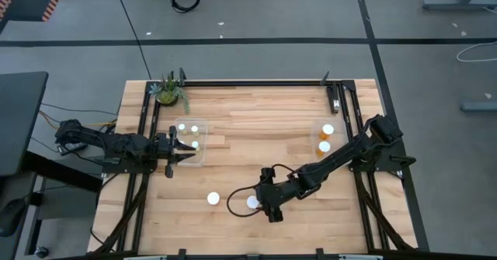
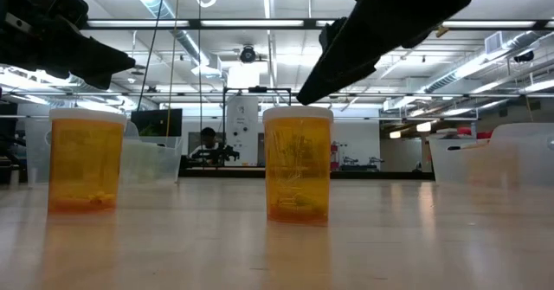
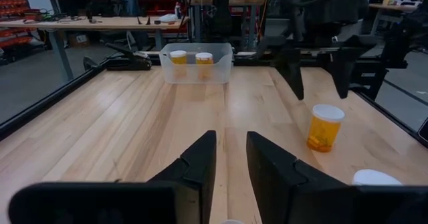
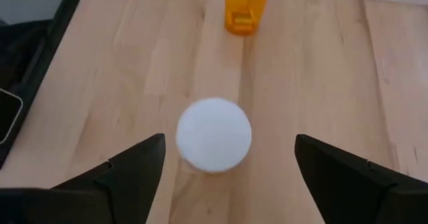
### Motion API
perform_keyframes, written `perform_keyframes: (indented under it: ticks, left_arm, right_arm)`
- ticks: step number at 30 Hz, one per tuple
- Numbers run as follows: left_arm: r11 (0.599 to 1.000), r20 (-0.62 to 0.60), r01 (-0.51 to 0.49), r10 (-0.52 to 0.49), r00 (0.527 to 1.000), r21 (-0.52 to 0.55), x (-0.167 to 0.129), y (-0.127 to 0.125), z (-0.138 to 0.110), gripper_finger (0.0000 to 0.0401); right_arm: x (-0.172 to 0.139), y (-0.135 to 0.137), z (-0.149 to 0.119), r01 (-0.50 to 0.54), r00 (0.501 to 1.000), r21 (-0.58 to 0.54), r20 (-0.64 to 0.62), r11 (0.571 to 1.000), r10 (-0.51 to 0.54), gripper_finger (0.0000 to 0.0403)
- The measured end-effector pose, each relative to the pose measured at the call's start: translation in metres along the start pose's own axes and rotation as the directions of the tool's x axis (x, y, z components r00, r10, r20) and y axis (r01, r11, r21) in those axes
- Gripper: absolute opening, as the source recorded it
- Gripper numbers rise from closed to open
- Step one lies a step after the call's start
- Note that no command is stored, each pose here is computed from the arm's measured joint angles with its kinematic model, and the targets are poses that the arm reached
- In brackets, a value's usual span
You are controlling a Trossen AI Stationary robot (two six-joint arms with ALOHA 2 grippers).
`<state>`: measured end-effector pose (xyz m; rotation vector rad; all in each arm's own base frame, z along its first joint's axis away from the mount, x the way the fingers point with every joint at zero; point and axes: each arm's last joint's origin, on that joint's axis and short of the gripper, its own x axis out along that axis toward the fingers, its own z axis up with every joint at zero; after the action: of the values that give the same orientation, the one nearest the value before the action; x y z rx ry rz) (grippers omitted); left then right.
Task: Pick and place medicine bottles into bin by pill shape (circle, oval)
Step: Put the big orange pill bottle into the right transparent bin
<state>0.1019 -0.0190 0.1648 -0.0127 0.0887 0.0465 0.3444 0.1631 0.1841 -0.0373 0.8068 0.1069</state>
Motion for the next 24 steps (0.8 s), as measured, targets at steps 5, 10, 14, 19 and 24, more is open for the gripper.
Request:
perform_keyframes:
  ticks: [5, 10, 14, 19, 24]
  left_arm:
    - [1.0, 0.0, 0.0, 0.0, 1.0, 0.0, 0.0, 0.0, 0.0, 0.0088]
    - [1.0, 0.001, 0.0, 0.0, 1.0, -0.001, 0.0, 0.0, 0.0, 0.0085]
    - [1.0, 0.0, 0.0, 0.0, 1.0, 0.0, 0.0, 0.0, 0.0, 0.0091]
    - [1.0, -0.006, 0.0, 0.0, 1.0, 0.002, 0.0, 0.0, -0.001, 0.0093]
    - [1.0, -0.014, 0.0, 0.0, 1.0, 0.005, 0.001, 0.0, -0.001, 0.0087]
  right_arm:
    - [0.0, 0.001, 0.01, -0.021, 1.0, 0.005, 0.011, 1.0, 0.021, 0.0341]
    - [0.0, 0.003, 0.02, -0.026, 1.0, -0.017, 0.016, 1.0, 0.026, 0.0341]
    - [0.017, 0.005, 0.024, -0.012, 1.0, -0.044, -0.027, 0.999, 0.011, 0.0341]
    - [0.035, 0.012, 0.032, -0.008, 0.993, -0.093, -0.116, 0.996, -0.003, 0.0341]
    - [0.047, 0.012, 0.034, 0.011, 0.979, -0.105, -0.201, 0.994, -0.032, 0.0341]
